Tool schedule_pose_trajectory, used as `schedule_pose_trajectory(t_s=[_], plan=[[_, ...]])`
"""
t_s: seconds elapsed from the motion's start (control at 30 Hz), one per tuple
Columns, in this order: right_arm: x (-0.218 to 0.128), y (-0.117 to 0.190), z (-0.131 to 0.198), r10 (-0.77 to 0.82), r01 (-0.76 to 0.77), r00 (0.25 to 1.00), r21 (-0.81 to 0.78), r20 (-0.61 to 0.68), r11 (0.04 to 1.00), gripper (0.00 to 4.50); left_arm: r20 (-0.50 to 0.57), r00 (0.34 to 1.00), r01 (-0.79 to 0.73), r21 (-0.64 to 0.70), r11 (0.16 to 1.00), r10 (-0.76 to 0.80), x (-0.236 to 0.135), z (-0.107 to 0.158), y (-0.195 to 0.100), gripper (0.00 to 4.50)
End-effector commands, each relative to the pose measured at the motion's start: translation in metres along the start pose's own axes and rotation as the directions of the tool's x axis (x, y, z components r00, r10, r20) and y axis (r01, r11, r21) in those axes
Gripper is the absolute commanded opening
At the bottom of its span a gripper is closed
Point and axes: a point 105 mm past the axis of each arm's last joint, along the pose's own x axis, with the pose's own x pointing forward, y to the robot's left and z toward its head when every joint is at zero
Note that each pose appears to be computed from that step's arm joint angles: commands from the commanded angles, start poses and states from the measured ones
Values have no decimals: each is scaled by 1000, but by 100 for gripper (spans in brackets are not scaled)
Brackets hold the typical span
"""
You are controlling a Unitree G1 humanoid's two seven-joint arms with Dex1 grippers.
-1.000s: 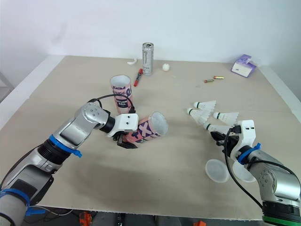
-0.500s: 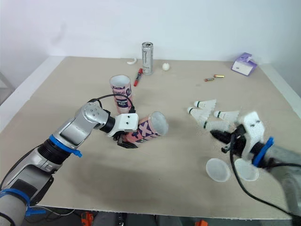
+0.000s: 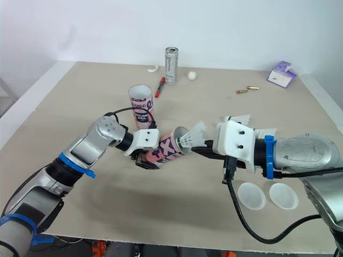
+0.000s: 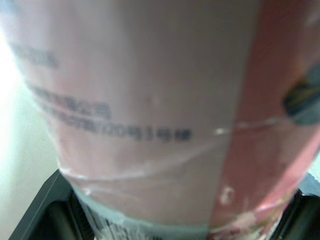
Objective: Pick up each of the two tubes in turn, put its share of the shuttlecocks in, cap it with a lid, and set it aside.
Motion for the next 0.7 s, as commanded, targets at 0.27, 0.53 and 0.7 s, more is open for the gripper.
schedule_pose_trajectory(t_s=[0.27, 0.53, 0.7], plan=[[4, -12, 3, 22, -21, 1000, -134, -1, 991, 137, -12, 1000, -29, 2, 1000, 29, -3, 0, 4, 368], [-18, -39, 15, -94, 75, 984, 129, 151, 989, 379, -13, 1000, -23, 4, 1000, 23, -3, -1, 3, 368], [-20, -55, -2, -151, 124, 982, 220, 110, 968, 353, -10, 1000, -19, 13, 1000, 19, -2, 1, 4, 368]])
